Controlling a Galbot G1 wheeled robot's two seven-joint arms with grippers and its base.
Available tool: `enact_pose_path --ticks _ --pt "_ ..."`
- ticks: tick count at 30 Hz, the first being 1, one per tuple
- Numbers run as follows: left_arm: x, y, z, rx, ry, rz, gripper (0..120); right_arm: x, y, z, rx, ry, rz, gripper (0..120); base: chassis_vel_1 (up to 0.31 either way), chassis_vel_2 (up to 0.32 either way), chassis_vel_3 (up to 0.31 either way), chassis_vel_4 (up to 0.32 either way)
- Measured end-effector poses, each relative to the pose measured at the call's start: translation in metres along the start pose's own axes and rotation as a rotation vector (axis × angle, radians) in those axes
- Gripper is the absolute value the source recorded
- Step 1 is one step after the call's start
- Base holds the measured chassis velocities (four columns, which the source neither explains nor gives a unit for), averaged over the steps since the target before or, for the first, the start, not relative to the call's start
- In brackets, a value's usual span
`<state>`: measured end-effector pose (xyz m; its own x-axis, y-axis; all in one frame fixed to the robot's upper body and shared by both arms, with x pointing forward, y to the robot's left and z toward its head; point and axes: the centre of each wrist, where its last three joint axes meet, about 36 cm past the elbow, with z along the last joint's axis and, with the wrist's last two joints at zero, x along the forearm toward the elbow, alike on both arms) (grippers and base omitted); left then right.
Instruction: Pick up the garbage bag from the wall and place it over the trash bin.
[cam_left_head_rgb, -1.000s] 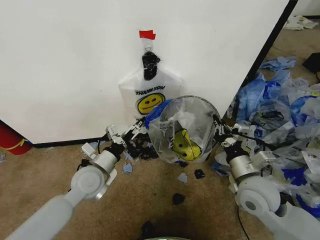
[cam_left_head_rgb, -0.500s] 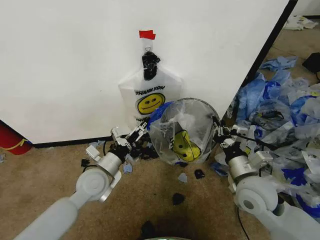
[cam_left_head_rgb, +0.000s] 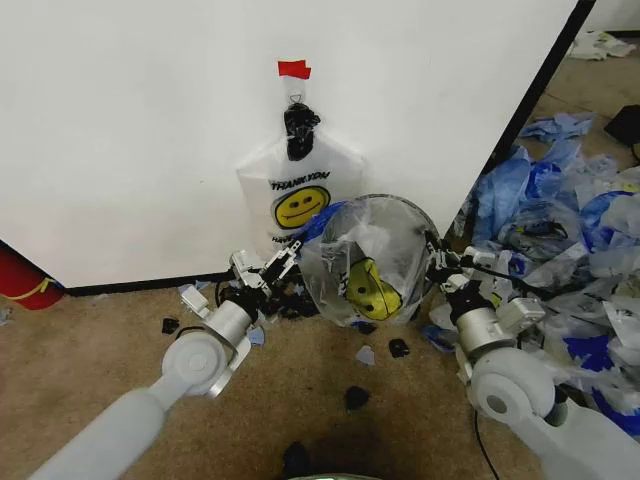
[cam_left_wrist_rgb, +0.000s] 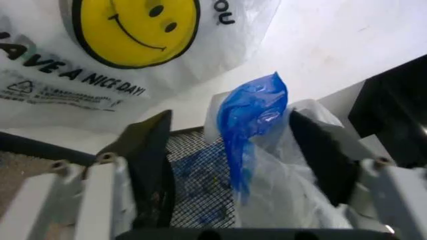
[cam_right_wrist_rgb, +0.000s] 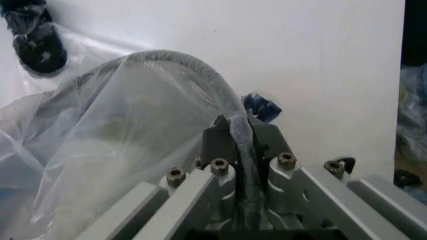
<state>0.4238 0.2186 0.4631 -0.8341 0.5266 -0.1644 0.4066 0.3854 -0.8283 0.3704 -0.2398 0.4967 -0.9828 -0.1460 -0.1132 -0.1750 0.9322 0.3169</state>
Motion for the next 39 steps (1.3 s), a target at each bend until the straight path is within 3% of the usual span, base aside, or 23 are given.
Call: enact_pose_path --ticks 4,6,9,16,18,39 --pt "-0.001 -0.001 0.000 0.007 0.000 0.004 49 0.000 0.001 -0.001 -0.004 0.003 -0.001 0 0.000 0.000 0.000 0.000" --pt "-0.001 -0.002 0.000 0.008 0.000 0.005 49 0.000 0.001 -0.002 -0.005 0.003 -0.001 0 0.000 0.000 0.000 0.000" --pt "-0.001 -0.002 0.000 0.012 0.001 0.007 30 0.000 0.002 -0.003 -0.012 0.004 -0.004 0 0.000 0.000 0.000 0.000" --pt "-0.003 -0.004 -0.002 0.009 -0.003 0.010 12 0.002 0.005 -0.004 -0.025 0.012 -0.007 0 0.000 0.000 0.000 0.000" --pt "-0.003 -0.005 -0.003 0.006 -0.004 0.004 0 0.003 0.005 -0.004 -0.028 0.015 -0.007 0 0.000 0.000 0.000 0.000" --pt "-0.011 0.029 0.013 -0.005 -0.011 -0.092 0 0.025 0.022 -0.017 -0.073 0.019 -0.063 0 0.000 0.000 0.000 0.000"
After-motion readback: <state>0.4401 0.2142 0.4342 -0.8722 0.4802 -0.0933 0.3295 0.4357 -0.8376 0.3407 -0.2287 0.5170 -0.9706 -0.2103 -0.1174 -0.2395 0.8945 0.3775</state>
